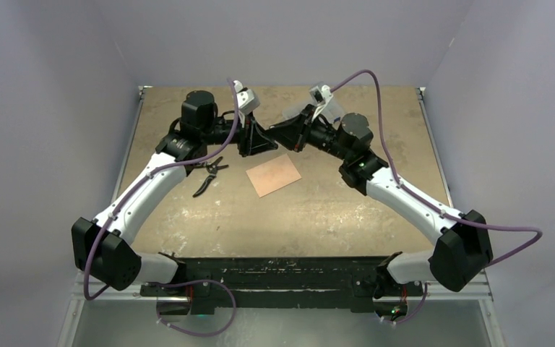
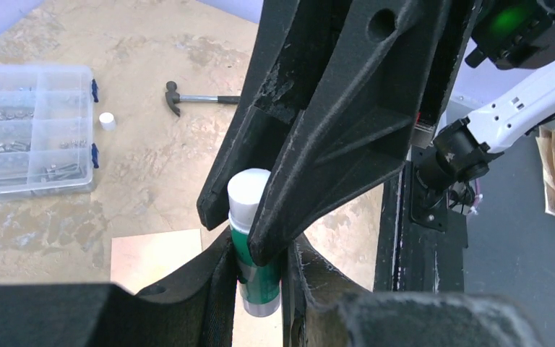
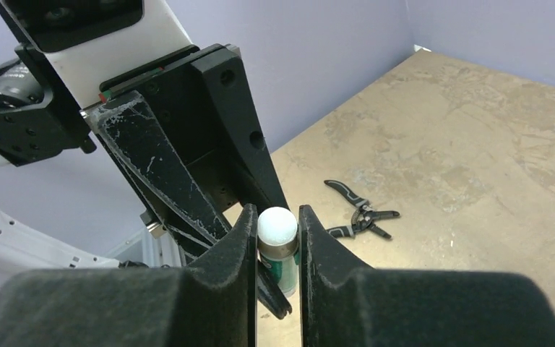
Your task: Place the letter into the envelope and seal it
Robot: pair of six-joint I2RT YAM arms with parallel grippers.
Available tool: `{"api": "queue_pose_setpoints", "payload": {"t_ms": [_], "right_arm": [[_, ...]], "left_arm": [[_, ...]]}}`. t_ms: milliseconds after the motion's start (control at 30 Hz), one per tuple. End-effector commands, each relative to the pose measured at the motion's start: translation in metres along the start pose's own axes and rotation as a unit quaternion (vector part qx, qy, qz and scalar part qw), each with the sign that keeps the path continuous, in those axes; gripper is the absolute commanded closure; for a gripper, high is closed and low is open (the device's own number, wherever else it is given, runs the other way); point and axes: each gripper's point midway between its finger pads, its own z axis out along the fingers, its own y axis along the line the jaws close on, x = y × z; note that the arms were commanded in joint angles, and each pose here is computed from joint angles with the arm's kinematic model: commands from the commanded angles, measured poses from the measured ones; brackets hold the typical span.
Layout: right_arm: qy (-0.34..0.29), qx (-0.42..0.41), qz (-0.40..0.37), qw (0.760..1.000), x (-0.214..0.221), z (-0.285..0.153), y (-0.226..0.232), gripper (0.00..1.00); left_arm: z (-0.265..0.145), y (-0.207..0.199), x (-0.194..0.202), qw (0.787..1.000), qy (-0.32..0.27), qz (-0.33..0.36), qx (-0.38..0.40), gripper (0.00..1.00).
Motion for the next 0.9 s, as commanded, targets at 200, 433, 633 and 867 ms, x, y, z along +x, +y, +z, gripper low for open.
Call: {"api": "queue_pose_setpoints", "payload": {"t_ms": [200,433,633,867], "right_arm": [[-0.100,0.012,0.083,0.991,-0.040,-0.015,0.013,0.97],[-0.095,0.006,0.099,0.990,-0.044,-0.015,0.019,0.96],[-0.078,0.000,0.108,0.991,-0.036,-0.009,0.017,0.95],[-0.077,0.004,0.117,0.990,-0.032,-0.009,0.014,0.95]], "left_arm": [[-0.006,-0.006,-0.020,0.999,-0.049,-0.011,-0.011,0.61],[-0.001,-0.011,-0.011,0.998,-0.055,-0.033,0.016,0.56],[0.000,-0.014,-0.020,0.996,-0.078,-0.031,0.025,0.58],[0.001,-0.012,-0.017,0.996,-0.076,-0.034,0.023,0.82]]}}
